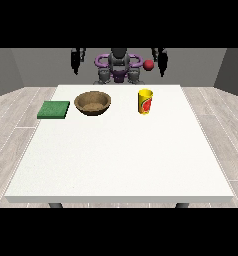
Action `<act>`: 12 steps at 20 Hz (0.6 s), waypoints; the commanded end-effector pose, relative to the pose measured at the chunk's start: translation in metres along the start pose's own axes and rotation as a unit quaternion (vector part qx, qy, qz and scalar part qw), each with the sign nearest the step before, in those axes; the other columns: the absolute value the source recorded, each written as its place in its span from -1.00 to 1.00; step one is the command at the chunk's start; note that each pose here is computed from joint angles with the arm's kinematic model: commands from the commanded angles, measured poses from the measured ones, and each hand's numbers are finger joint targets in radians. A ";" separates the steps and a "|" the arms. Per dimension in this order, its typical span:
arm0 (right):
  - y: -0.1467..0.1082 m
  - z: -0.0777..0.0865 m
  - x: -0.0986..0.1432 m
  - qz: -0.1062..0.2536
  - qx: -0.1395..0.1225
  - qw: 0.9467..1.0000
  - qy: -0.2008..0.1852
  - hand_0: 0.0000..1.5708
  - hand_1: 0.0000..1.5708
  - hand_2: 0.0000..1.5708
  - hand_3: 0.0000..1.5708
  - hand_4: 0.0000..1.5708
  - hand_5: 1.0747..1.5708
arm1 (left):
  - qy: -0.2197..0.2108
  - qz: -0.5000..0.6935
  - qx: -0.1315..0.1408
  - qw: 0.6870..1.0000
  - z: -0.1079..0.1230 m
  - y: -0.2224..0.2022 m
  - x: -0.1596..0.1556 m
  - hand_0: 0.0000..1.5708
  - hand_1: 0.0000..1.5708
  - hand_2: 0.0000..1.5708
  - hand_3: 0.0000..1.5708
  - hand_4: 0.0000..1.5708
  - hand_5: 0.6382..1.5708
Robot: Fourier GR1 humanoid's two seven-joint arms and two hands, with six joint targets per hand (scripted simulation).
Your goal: Pick the cup and pour the ball into the bowl, then pick the bowl and place it on the pad
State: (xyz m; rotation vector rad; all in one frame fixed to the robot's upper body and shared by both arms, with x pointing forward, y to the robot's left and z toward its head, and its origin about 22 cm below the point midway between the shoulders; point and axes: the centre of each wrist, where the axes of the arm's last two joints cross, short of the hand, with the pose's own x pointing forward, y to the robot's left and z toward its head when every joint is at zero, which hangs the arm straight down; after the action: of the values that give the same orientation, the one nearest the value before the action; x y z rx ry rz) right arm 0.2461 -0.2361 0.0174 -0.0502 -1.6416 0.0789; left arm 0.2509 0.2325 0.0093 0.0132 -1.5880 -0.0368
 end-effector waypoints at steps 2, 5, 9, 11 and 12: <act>-0.006 -0.002 0.018 0.009 -0.001 1.000 -0.008 -1.00 -1.00 -1.00 -1.00 -1.00 0.99 | -0.014 -0.012 0.000 1.000 -0.002 0.006 0.020 -1.00 -1.00 -1.00 -1.00 -1.00 0.90; -0.011 -0.002 0.025 0.016 -0.004 1.000 0.003 -1.00 -1.00 -1.00 -1.00 -1.00 0.99 | -0.012 -0.025 -0.004 1.000 -0.003 0.010 0.031 -1.00 -1.00 -1.00 -1.00 -1.00 0.90; -0.030 0.021 -0.011 -0.046 -0.085 0.995 0.039 -1.00 -1.00 -1.00 -1.00 -1.00 0.99 | -0.006 0.130 -0.061 0.990 0.039 -0.032 0.022 -1.00 -1.00 -1.00 -1.00 -1.00 0.91; -0.042 0.020 -0.009 -0.037 -0.082 0.996 0.021 -1.00 -1.00 -1.00 -1.00 -1.00 0.99 | -0.038 0.126 -0.050 0.990 0.053 -0.043 0.023 -1.00 -1.00 -1.00 -1.00 -1.00 0.90; -0.048 0.023 -0.003 -0.035 -0.078 0.996 0.018 -1.00 -1.00 -1.00 -1.00 -1.00 0.98 | -0.033 0.114 -0.059 0.991 0.056 -0.041 0.043 -1.00 -1.00 -1.00 -1.00 -1.00 0.89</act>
State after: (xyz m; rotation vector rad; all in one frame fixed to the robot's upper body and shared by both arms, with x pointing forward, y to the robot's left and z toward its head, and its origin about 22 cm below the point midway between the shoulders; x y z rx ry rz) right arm 0.2276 -0.2703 0.0129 -0.0914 -1.5917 -0.0660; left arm 0.2138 0.2042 0.0314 -0.1924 -1.6180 0.0306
